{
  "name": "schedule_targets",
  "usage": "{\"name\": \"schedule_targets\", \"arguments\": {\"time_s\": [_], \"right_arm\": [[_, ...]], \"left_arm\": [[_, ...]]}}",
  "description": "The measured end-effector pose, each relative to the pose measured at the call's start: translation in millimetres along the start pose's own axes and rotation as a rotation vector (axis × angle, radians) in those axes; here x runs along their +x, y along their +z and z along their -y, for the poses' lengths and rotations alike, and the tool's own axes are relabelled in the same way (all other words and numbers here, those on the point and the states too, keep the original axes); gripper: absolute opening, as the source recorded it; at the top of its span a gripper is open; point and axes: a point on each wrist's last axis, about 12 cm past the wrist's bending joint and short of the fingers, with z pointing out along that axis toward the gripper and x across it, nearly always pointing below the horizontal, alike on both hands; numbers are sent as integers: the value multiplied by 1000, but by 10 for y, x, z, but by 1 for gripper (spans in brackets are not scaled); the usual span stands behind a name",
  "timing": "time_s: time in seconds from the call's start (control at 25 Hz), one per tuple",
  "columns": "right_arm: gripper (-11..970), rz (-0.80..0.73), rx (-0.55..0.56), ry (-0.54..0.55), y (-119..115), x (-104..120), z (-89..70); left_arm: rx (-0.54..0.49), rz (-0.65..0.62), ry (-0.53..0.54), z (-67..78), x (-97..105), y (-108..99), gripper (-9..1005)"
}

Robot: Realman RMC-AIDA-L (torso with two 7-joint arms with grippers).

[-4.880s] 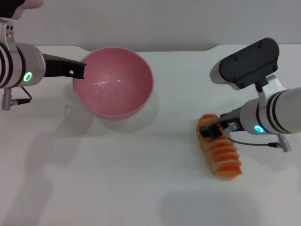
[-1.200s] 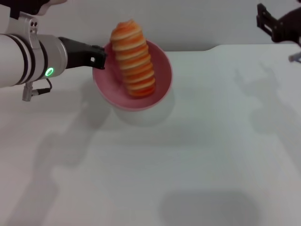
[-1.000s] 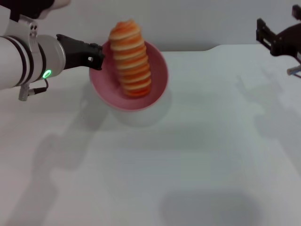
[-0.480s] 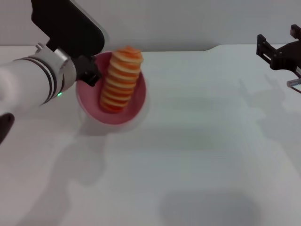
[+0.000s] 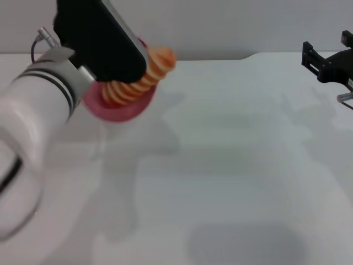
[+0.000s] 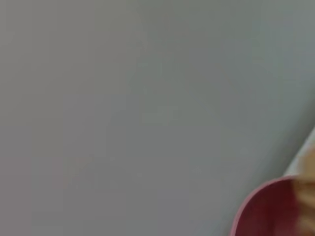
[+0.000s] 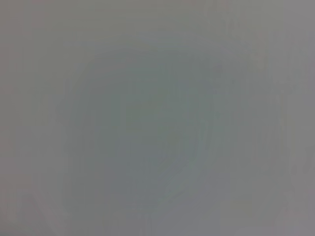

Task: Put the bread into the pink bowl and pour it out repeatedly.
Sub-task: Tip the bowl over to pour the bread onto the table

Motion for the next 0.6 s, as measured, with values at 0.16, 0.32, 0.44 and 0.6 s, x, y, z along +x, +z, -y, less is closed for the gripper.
{"name": "schedule_targets", "arguments": {"time_s": [0.16, 0.32, 0.44, 0.6], "right_arm": [[775, 0, 1, 1, 2, -2, 4], [775, 4, -1, 1, 10, -15, 0], [775, 5, -4, 4, 17, -29, -6], [775, -37, -12, 38, 46, -64, -11]], "left_arm": [[-83, 16, 73, 68, -29, -52, 30], [-123, 19, 103, 88, -34, -85, 30], [-118, 3, 82, 95, -18, -86, 30], [-69, -35, -44, 43, -12, -70, 29]]}}
